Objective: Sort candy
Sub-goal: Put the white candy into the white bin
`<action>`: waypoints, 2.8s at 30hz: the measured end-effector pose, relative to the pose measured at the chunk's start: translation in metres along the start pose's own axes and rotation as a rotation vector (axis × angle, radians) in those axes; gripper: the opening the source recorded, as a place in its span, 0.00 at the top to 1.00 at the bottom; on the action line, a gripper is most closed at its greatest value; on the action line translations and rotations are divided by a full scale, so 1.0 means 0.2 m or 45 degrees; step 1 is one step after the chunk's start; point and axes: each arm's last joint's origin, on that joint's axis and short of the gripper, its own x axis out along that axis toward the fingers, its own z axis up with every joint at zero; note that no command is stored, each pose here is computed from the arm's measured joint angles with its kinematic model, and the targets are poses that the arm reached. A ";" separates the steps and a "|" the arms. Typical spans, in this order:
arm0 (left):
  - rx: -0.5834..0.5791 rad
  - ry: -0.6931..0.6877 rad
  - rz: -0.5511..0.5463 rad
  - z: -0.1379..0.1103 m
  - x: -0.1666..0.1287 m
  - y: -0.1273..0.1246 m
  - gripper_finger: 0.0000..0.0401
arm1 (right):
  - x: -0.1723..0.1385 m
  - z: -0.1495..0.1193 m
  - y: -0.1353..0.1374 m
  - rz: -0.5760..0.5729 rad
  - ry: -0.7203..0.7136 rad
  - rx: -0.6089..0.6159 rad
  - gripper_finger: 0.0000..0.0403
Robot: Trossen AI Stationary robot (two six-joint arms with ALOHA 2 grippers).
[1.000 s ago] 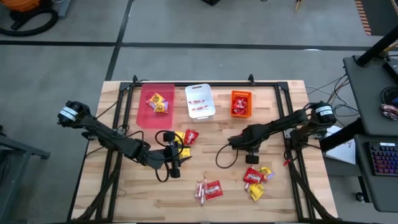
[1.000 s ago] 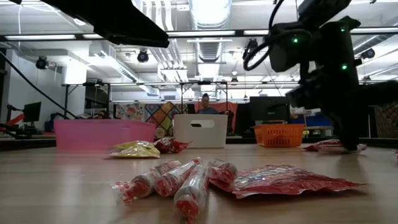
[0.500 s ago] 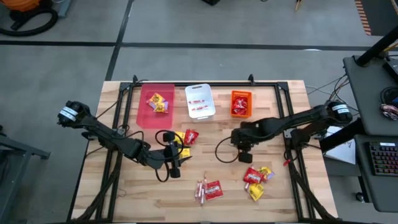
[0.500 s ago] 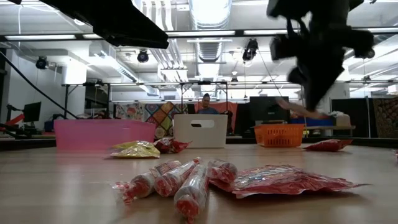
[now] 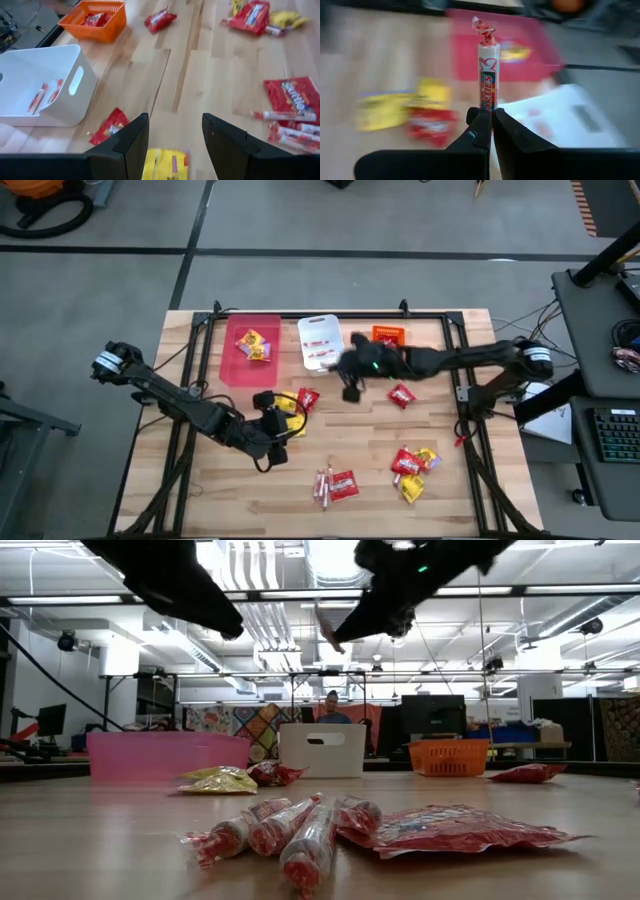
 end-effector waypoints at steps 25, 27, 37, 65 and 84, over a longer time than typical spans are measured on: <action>-0.268 0.086 -0.029 -0.22 -0.03 -0.06 0.58 | 0.63 -0.15 -0.58 -0.153 0.614 -0.135 0.98; -0.271 0.085 -0.029 -0.22 -0.03 -0.06 0.58 | 0.63 -0.15 -0.58 -0.147 0.636 -0.137 0.98; -0.300 0.060 -0.005 -0.21 -0.03 -0.06 0.58 | 0.59 -0.16 -0.59 -0.156 0.692 -0.051 0.97; -0.343 0.043 -0.017 -0.21 -0.03 -0.06 0.58 | 0.59 -0.16 -0.57 -0.071 0.694 -0.072 0.88; -0.332 0.024 0.009 -0.20 -0.03 -0.06 0.58 | 0.61 -0.09 -0.54 -0.107 0.570 -0.030 0.88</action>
